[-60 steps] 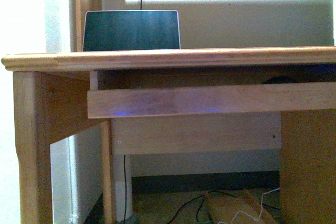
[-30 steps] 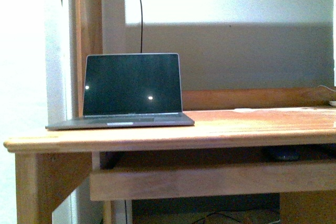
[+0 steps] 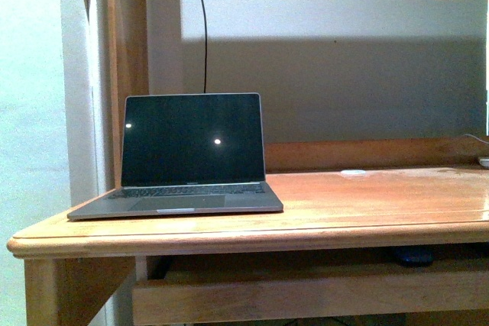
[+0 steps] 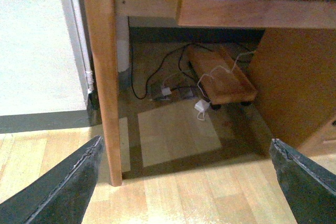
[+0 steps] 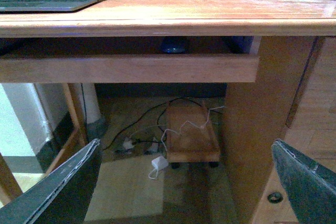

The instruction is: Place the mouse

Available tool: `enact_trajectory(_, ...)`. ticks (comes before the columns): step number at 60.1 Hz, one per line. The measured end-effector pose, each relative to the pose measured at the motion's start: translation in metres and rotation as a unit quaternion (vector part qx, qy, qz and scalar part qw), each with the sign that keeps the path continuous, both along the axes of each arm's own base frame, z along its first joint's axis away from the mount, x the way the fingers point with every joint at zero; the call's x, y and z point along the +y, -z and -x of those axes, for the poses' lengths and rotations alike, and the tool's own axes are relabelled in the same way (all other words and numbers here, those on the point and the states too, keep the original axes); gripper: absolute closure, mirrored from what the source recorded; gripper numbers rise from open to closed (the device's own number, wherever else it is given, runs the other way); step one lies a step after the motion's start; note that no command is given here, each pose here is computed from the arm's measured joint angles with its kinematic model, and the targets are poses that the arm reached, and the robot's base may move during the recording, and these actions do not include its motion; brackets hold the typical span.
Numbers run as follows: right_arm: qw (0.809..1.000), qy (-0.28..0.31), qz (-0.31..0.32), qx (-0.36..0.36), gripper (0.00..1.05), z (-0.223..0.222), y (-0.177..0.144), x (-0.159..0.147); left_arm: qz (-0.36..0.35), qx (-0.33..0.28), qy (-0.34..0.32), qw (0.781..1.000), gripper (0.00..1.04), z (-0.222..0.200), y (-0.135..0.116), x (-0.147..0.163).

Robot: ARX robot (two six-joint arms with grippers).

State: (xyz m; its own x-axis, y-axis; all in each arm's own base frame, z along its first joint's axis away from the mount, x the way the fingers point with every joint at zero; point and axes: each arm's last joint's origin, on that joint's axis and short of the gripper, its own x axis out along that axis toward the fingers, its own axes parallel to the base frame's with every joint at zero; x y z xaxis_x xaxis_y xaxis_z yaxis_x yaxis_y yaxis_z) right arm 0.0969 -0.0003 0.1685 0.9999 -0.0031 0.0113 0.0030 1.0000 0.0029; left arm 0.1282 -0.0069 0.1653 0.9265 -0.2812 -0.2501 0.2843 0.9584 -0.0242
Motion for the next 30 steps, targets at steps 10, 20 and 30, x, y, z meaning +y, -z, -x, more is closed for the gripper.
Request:
enact_trajectory(10,1.0,0.0,0.0,0.0,0.07,0.0,0.0,0.0,-0.173,-0.063,0.015,0.983,0.08,-0.052,-0.003,0.002)
enact_trajectory(20,1.0,0.0,0.0,0.0,0.07,0.0,0.0,0.0,-0.374,-0.182,0.057,0.908,0.08,-0.115,0.005,0.001)
enact_trajectory(30,1.0,0.0,0.0,0.0,0.07,0.0,0.0,0.0,-0.487,-0.252,0.122,0.828,0.08,-0.162,0.019,-0.015)
